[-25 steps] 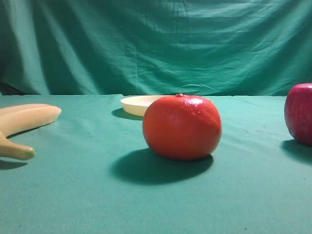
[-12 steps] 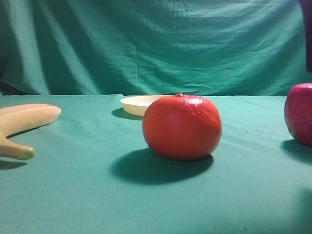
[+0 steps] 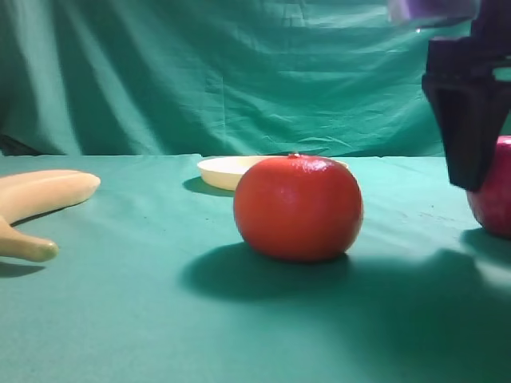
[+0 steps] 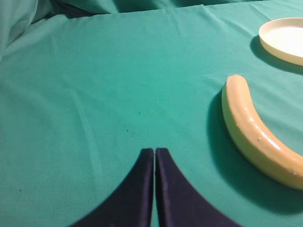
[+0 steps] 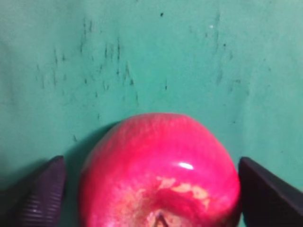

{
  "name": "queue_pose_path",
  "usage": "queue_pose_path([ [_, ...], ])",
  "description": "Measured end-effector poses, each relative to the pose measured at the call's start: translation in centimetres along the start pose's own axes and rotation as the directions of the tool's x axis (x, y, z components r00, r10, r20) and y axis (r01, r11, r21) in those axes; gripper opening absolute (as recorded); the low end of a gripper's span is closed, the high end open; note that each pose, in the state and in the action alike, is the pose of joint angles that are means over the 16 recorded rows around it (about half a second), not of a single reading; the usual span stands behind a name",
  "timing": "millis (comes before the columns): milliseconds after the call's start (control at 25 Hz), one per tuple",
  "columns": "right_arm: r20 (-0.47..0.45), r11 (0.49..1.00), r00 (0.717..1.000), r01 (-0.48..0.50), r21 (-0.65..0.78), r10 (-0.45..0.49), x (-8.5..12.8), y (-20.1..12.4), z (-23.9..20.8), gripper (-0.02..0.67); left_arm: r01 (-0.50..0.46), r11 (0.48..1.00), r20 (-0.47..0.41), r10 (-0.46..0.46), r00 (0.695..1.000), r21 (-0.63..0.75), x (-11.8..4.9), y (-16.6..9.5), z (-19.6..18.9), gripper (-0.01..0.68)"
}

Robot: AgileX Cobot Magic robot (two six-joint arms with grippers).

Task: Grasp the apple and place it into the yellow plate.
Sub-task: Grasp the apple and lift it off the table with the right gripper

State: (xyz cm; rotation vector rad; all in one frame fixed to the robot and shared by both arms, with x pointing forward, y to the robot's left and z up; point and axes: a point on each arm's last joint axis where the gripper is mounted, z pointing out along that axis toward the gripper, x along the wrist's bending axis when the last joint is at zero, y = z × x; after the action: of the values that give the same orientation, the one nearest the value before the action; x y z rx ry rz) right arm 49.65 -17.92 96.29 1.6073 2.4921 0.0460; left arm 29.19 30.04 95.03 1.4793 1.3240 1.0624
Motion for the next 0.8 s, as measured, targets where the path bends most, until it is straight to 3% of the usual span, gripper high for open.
queue_pose_path([
  [440,0.003,0.996,0.997,-0.072,-0.046,0.072,-0.3,2.3,-2.6,0.561,0.000,1.000,0.000,0.000,1.000,0.000,0.0,0.0,0.0,0.000],
  [800,-0.035,0.964,0.999,-0.012,-0.265,0.003,-0.6,7.8,-8.8,0.561,0.000,1.000,0.000,0.000,1.000,0.000,0.0,0.0,0.0,0.000],
])
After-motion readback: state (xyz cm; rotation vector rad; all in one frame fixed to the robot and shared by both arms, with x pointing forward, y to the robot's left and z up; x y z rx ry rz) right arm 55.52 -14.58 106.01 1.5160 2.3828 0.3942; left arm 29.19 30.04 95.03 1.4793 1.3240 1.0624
